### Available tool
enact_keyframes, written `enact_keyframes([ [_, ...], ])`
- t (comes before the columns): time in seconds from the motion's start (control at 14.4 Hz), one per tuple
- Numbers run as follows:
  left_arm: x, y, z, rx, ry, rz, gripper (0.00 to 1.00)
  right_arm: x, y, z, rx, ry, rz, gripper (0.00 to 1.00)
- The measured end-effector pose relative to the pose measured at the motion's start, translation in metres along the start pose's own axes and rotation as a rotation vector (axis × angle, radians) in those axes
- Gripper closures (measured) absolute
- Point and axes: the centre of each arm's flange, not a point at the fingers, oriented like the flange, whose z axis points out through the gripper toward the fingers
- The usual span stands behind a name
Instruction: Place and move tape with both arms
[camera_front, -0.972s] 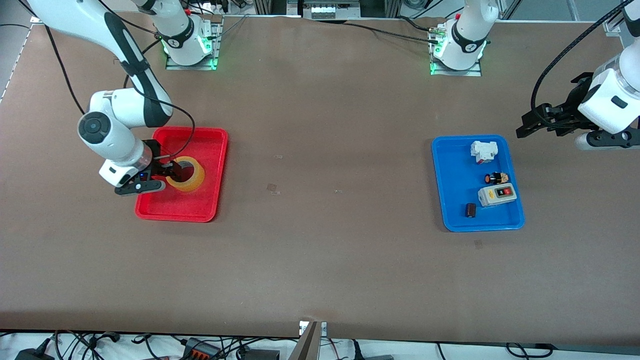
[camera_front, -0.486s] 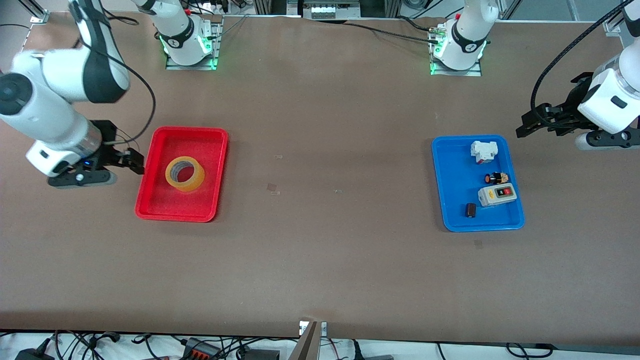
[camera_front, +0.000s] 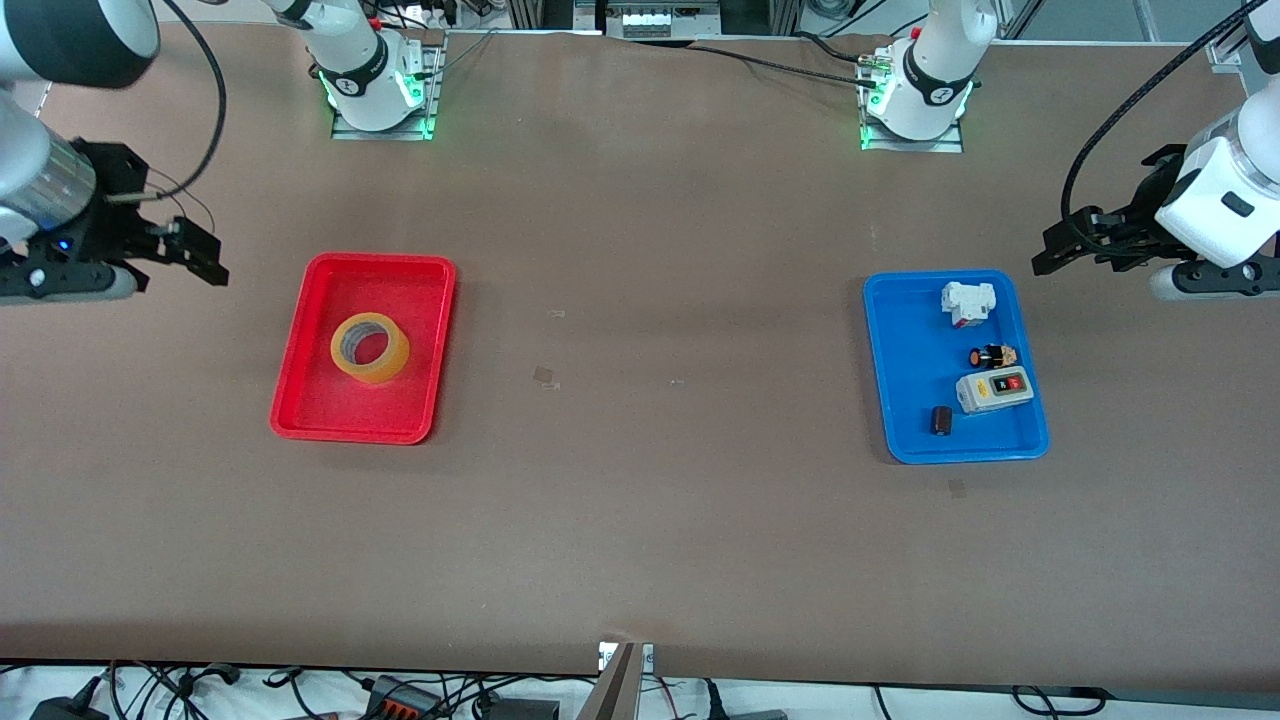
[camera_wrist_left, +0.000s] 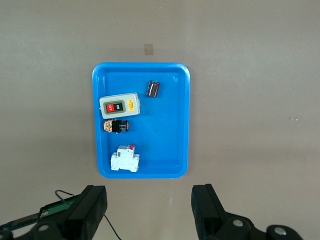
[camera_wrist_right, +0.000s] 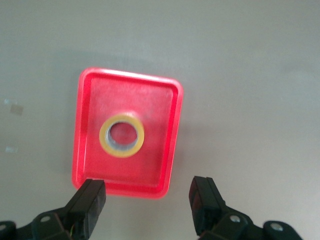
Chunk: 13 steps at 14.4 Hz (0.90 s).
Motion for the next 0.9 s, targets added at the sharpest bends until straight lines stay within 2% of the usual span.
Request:
enact_keyframes([
  [0.35,0.000,0.000,0.000,0.000,0.000,0.000,0.00,-0.012,0.003,-0.046,-0.001,-0.002,0.007,0.01],
  [0.56,0.000,0.000,0.000,0.000,-0.002,0.000,0.00,-0.009,0.003,-0.052,0.000,0.005,0.007,0.01],
  [0.9,-0.001,0.000,0.001,0.001,-0.008,0.000,0.00,-0.007,-0.002,-0.040,0.024,-0.062,0.000,0.01],
])
